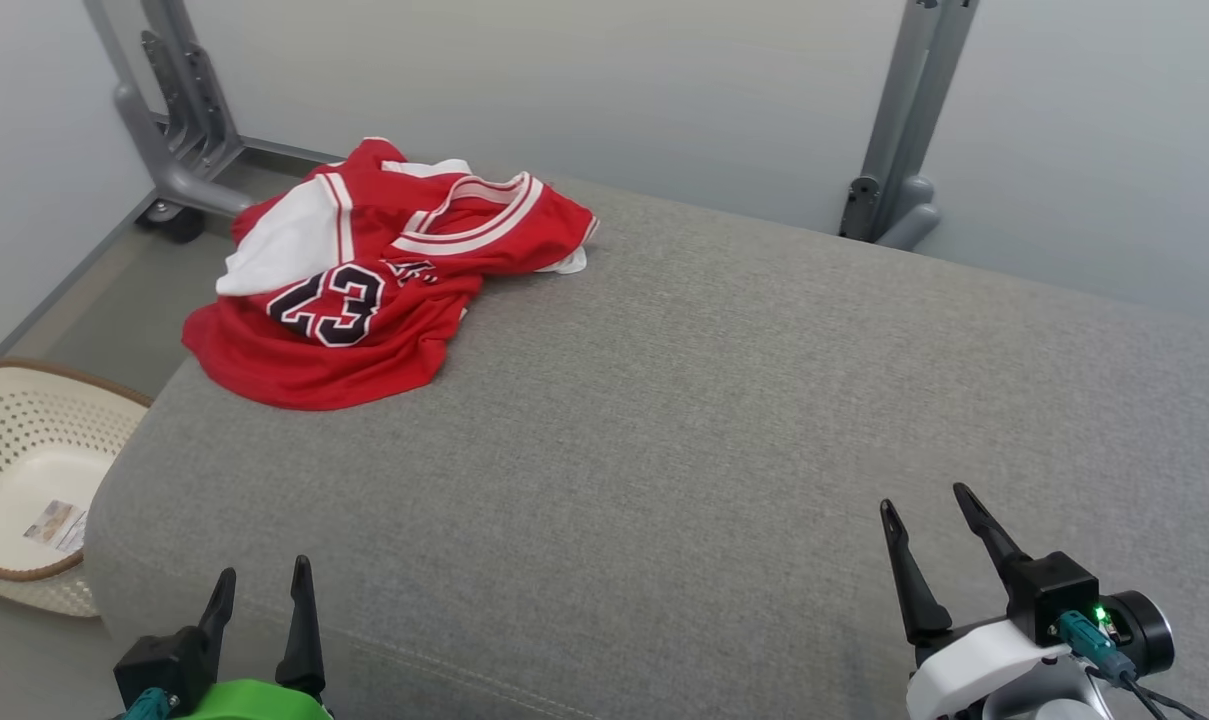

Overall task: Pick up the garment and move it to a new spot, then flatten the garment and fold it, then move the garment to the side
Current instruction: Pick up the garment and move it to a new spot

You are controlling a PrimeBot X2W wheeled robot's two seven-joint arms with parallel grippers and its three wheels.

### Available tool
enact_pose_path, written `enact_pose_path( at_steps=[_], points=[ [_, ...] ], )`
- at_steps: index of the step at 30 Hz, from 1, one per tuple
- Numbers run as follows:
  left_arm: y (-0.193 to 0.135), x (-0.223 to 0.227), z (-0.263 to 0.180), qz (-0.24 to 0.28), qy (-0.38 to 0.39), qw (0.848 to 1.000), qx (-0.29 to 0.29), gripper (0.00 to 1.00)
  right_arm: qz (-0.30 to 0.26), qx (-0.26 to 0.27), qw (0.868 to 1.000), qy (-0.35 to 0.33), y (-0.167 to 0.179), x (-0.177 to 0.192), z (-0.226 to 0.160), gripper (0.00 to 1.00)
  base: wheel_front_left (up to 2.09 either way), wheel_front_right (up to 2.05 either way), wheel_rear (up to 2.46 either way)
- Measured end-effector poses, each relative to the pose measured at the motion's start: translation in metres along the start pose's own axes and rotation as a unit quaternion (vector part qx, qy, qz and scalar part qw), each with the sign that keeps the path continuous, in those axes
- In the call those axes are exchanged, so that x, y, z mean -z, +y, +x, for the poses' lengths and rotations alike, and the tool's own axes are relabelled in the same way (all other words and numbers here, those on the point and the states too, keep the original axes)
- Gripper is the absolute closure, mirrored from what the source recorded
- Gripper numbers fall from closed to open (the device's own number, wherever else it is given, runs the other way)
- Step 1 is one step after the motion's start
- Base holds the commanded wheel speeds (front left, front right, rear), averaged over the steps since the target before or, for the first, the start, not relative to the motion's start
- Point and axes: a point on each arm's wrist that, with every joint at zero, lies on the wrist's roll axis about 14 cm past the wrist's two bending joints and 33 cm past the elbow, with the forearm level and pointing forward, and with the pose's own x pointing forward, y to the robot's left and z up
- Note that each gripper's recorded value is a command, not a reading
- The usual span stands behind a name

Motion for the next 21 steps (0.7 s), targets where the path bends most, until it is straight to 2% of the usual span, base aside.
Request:
enact_pose_path(
  at_steps=[5, 8, 12, 15, 18, 21],
  points=[
    [0.016, -0.006, -0.007, -0.013, -0.012, 0.999, -0.030, 0.00, -0.002, -0.032, 0.999, -0.006, 0.018, -0.003, 0.011, 0.00, 0.00, 0.00, 0.00],
    [0.013, -0.015, 0.007, -0.028, -0.021, 0.999, -0.032, 0.00, -0.015, -0.047, 0.999, -0.021, 0.018, -0.011, 0.025, 0.00, 0.00, 0.00, 0.00],
    [-0.008, -0.030, 0.045, -0.045, -0.022, 0.999, -0.009, 0.00, -0.035, -0.070, 0.996, -0.044, 0.016, -0.021, 0.050, 0.00, 0.00, 0.00, 0.00],
    [-0.022, -0.045, 0.082, -0.039, -0.009, 0.999, 0.014, 0.00, -0.044, -0.085, 0.994, -0.058, 0.014, -0.023, 0.069, 0.00, 0.00, 0.00, 0.00],
    [-0.031, -0.057, 0.119, -0.021, 0.010, 0.999, 0.031, 0.00, -0.042, -0.095, 0.993, -0.056, 0.011, -0.013, 0.083, 0.00, 0.00, 0.00, 0.00],
    [-0.026, -0.054, 0.151, -0.015, 0.048, 0.999, 0.021, 0.00, -0.032, -0.100, 0.994, -0.044, 0.007, 0.007, 0.093, 0.00, 0.00, 0.00, 0.00]
  ],
)
